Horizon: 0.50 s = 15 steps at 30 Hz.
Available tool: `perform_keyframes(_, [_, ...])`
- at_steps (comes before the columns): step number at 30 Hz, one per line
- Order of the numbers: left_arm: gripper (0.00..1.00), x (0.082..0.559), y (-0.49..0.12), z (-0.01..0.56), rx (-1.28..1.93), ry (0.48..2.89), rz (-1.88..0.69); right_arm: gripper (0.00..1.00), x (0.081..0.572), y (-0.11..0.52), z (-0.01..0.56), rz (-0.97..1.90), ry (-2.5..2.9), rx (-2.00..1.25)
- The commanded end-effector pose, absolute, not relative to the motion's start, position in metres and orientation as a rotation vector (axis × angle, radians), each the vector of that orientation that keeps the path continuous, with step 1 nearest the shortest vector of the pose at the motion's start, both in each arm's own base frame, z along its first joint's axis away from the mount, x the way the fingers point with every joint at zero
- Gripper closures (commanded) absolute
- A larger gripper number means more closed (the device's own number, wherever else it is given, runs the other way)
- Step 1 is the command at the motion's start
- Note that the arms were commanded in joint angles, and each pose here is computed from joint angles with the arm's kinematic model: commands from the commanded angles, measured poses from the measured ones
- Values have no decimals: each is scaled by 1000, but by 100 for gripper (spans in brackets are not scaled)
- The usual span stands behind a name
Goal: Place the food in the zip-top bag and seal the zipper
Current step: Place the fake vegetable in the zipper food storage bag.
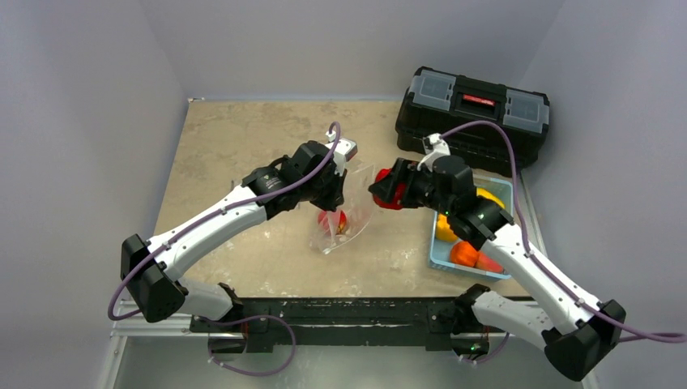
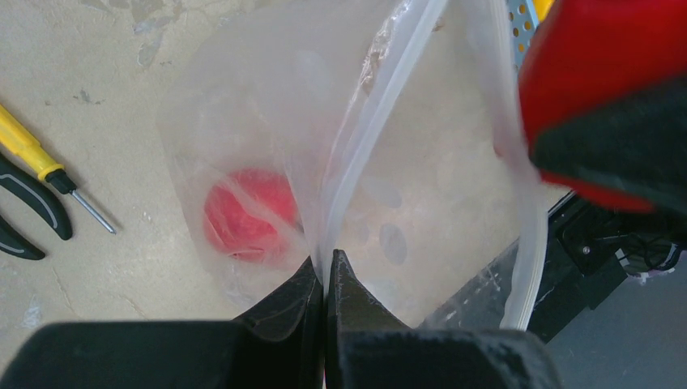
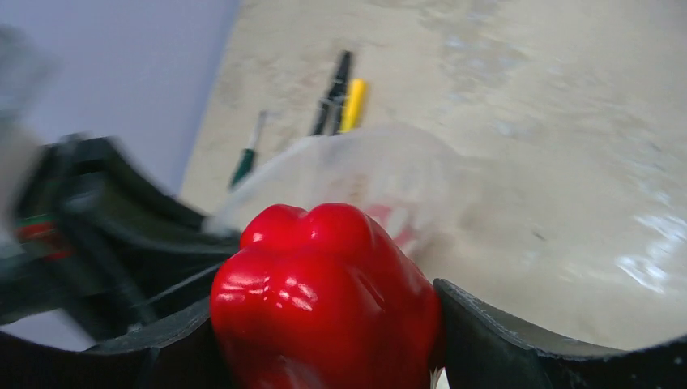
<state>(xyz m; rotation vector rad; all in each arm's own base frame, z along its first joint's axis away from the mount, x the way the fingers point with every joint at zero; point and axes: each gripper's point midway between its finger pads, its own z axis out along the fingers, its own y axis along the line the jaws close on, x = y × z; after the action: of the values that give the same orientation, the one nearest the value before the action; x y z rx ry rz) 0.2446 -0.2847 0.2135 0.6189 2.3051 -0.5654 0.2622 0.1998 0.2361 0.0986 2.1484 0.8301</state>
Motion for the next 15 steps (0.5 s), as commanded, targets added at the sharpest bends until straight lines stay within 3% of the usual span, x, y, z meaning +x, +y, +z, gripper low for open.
perform_keyframes(1, [100, 249, -289, 224, 621, 2263, -586, 81, 254, 240, 329, 951, 1834, 24])
perform_keyframes(9, [100, 249, -287, 226, 617, 2256, -584, 79, 228, 292, 344, 1006, 1799, -115])
perform_keyframes(15, [100, 249, -286, 228, 612, 2248, -583, 78, 254, 277, 283, 765, 1993, 88])
